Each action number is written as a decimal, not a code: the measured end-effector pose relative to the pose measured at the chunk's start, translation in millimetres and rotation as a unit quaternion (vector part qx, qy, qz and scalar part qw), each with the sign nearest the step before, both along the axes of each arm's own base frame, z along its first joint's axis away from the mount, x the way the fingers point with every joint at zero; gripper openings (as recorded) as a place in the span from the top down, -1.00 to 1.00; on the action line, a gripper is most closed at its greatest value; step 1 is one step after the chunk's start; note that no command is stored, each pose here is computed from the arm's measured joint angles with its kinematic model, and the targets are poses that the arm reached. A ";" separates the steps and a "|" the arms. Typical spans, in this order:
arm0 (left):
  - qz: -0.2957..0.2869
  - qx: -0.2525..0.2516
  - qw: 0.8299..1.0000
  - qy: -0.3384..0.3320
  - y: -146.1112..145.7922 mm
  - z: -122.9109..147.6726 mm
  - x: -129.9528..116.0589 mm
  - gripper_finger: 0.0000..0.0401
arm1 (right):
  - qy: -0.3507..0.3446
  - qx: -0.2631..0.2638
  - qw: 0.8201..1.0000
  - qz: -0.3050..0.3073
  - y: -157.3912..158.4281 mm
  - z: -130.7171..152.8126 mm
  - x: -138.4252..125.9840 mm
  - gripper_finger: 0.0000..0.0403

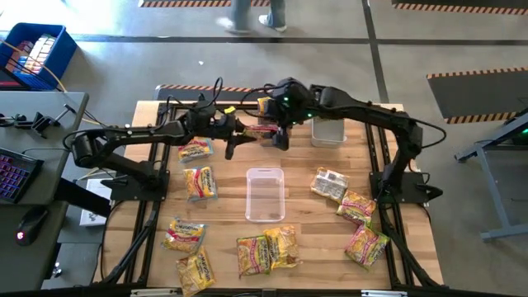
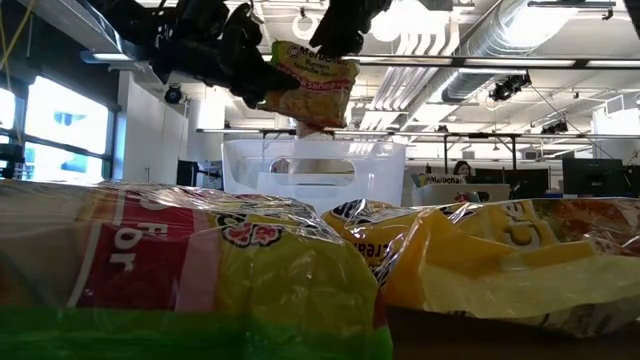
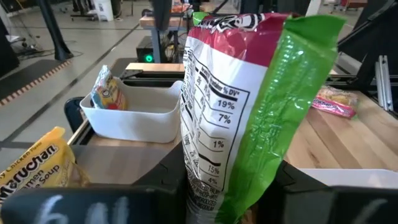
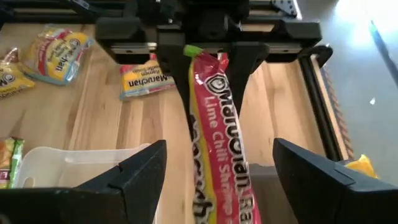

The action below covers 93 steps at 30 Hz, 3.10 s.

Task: Sort Maruchan noodles
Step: Put the green noodle pack into the transparent bin

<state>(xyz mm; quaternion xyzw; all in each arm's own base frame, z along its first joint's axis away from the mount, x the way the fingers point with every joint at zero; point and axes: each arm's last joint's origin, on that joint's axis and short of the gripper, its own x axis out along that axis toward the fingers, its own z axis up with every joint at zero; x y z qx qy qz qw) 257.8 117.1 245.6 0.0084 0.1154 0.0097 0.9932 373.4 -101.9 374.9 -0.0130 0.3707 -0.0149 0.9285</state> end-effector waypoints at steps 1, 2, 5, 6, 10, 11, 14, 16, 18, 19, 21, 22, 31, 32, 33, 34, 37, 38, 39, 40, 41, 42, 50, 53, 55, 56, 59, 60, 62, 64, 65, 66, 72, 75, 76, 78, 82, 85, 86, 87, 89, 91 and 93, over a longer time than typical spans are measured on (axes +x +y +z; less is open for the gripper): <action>0.000 -0.002 1.000 0.000 -0.4 -0.1 0.2 0.55 | 0.010 0.007 1.000 -0.004 -0.8 -2.4 2.9 -0.37; 0.000 -0.005 1.000 0.000 -0.5 -0.1 0.2 0.55 | 0.019 0.012 1.000 -0.006 -1.7 -5.2 6.1 -0.37; -0.001 -0.005 1.000 -0.002 -1.2 0.4 0.7 0.55 | 0.046 0.022 0.999 -0.005 -3.5 -15.0 12.8 -0.37; -0.001 -0.005 1.000 -0.002 -1.3 0.5 0.7 0.55 | 0.051 0.025 0.998 -0.003 -3.8 -17.6 14.4 -0.37; -0.003 -0.005 1.000 -0.003 -2.0 0.7 1.1 0.55 | 0.067 0.034 0.997 -0.004 -4.8 -26.2 18.5 -0.36; -0.003 -0.005 1.000 -0.003 -2.0 0.6 1.1 0.55 | 0.071 0.035 0.997 -0.005 -5.1 -28.2 19.3 -0.35; -0.002 -0.008 1.000 -0.003 -2.1 0.7 1.0 0.55 | 0.074 0.038 0.996 -0.006 -3.9 -30.6 21.0 -0.27; 0.000 -0.015 1.000 -0.003 -2.1 0.7 1.0 0.55 | 0.074 0.042 0.996 -0.009 -3.5 -30.5 21.3 -0.18; 0.000 -0.019 1.000 -0.003 -2.1 0.6 1.0 0.55 | 0.074 0.041 0.996 -0.007 -1.2 -30.5 21.9 -0.07; 0.000 -0.019 1.000 -0.003 -2.1 0.5 1.0 0.55 | 0.074 0.040 0.996 -0.007 -1.1 -30.5 22.0 -0.01; -0.001 -0.019 1.000 -0.003 -2.3 0.6 1.0 0.55 | 0.074 0.040 0.996 -0.007 -1.1 -30.5 22.0 0.13; -0.002 -0.019 1.000 -0.003 -2.4 0.7 0.9 0.54 | 0.074 0.039 0.997 -0.007 -1.3 -30.5 22.0 0.20; 0.009 -0.033 0.999 0.000 -2.7 7.9 -7.7 0.26 | 0.068 0.021 0.997 0.002 -0.1 -22.5 18.4 0.63; 0.012 -0.032 0.999 0.000 -3.3 10.5 -10.3 0.22 | 0.069 0.017 0.997 0.004 1.1 -19.2 16.8 0.63; 0.015 -0.032 0.999 0.000 -3.7 12.9 -13.2 0.19 | 0.068 0.014 0.998 0.007 2.1 -14.9 15.2 0.63; 0.015 -0.030 0.999 -0.003 -5.3 15.0 -16.9 0.17 | 0.068 0.009 0.998 0.010 3.8 -11.2 14.2 0.62; 0.011 -0.012 1.000 -0.010 -11.2 14.9 -27.9 0.14 | 0.072 -0.006 0.997 0.025 13.7 -3.4 12.6 0.57; 0.010 -0.012 1.000 -0.009 -13.7 12.1 -31.8 0.14 | 0.081 -0.008 0.996 0.027 17.9 -3.0 11.7 0.57; 0.013 -0.010 1.000 -0.013 -16.0 9.1 -35.1 0.15 | 0.087 -0.013 0.996 0.028 22.2 -2.8 11.6 0.57; 0.019 -0.008 1.000 -0.020 -18.2 6.5 -38.2 0.16 | 0.091 -0.012 0.995 0.036 27.4 -3.2 11.9 0.58; 0.022 -0.005 0.999 -0.028 -20.8 3.6 -41.4 0.18 | 0.095 -0.012 0.995 0.041 32.9 -4.1 12.5 0.59; 0.031 0.000 0.999 -0.035 -22.9 -0.1 -44.6 0.20 | 0.099 -0.007 0.994 0.048 39.0 -6.0 13.3 0.60; 0.062 -0.009 0.995 -0.076 -35.3 -24.5 -65.3 0.34 | 0.128 0.048 0.989 0.060 91.6 -20.6 17.9 0.60; 0.062 -0.019 0.995 -0.075 -38.1 -32.2 -68.6 0.37 | 0.135 0.066 0.987 0.059 109.3 -30.3 20.3 0.60; 0.064 -0.019 0.995 -0.073 -39.5 -36.2 -69.9 0.38 | 0.140 0.075 0.986 0.059 118.7 -39.3 21.8 0.60; 0.065 -0.015 0.995 -0.074 -40.1 -36.6 -70.0 0.39 | 0.140 0.078 0.985 0.061 122.0 -44.9 23.3 0.60; 0.073 -0.009 0.994 -0.074 -40.9 -36.6 -69.6 0.40 | 0.147 0.080 0.985 0.051 124.8 -65.5 26.4 0.59; 0.073 -0.009 0.994 -0.076 -41.3 -36.3 -69.4 0.40 | 0.147 0.079 0.985 0.047 123.9 -72.3 27.5 0.59; 0.072 -0.007 0.994 -0.080 -41.8 -35.4 -69.1 0.40 | 0.141 0.074 0.986 0.041 121.0 -84.5 29.7 0.59; 0.072 -0.005 0.994 -0.086 -41.7 -34.3 -69.0 0.40 | 0.150 0.067 0.986 0.032 117.3 -96.2 29.0 0.59; 0.071 -0.003 0.994 -0.088 -41.7 -33.8 -69.0 0.40 | 0.153 0.061 0.986 0.025 115.1 -101.5 28.7 0.59; 0.072 -0.003 0.993 -0.089 -41.7 -33.5 -69.0 0.40 | 0.154 0.055 0.986 0.019 113.2 -106.1 28.6 0.59; 0.071 0.011 0.993 -0.095 -41.6 -32.2 -68.9 0.40 | 0.158 0.040 0.987 0.006 102.7 -126.4 27.3 0.59; 0.071 0.014 0.993 -0.095 -41.5 -32.1 -68.9 0.40 | 0.152 0.039 0.988 0.003 98.7 -132.6 27.5 0.59; 0.071 0.014 0.993 -0.095 -41.5 -32.1 -68.9 0.40 | 0.151 0.039 0.988 0.002 97.2 -134.3 27.5 0.59; 0.071 0.015 0.993 -0.095 -41.5 -32.1 -68.9 0.40 | 0.149 0.039 0.988 -0.001 94.3 -136.4 27.4 0.59; 0.071 0.018 0.993 -0.096 -41.5 -31.8 -68.9 0.40 | 0.153 0.040 0.987 -0.007 89.4 -138.3 26.5 0.59; 0.071 0.018 0.993 -0.096 -41.5 -31.8 -68.9 0.40 | 0.154 0.033 0.988 0.001 87.8 -141.1 28.0 0.59; 0.071 0.018 0.993 -0.096 -41.5 -31.8 -68.9 0.40 | 0.157 0.032 0.987 0.001 87.1 -143.0 28.6 0.59; 0.071 0.018 0.993 -0.096 -41.5 -31.8 -68.9 0.40 | 0.157 0.031 0.987 0.002 86.8 -145.1 29.9 0.59; 0.071 0.018 0.993 -0.096 -41.5 -31.8 -68.9 0.40 | 0.167 0.029 0.986 0.004 86.3 -151.5 31.4 0.59; 0.071 0.018 0.993 -0.096 -41.5 -31.8 -68.9 0.40 | 0.174 0.028 0.984 0.006 86.2 -156.8 33.1 0.59; 0.071 0.018 0.993 -0.096 -41.5 -31.7 -68.9 0.40 | 0.177 0.027 0.984 0.007 86.1 -160.2 34.3 0.59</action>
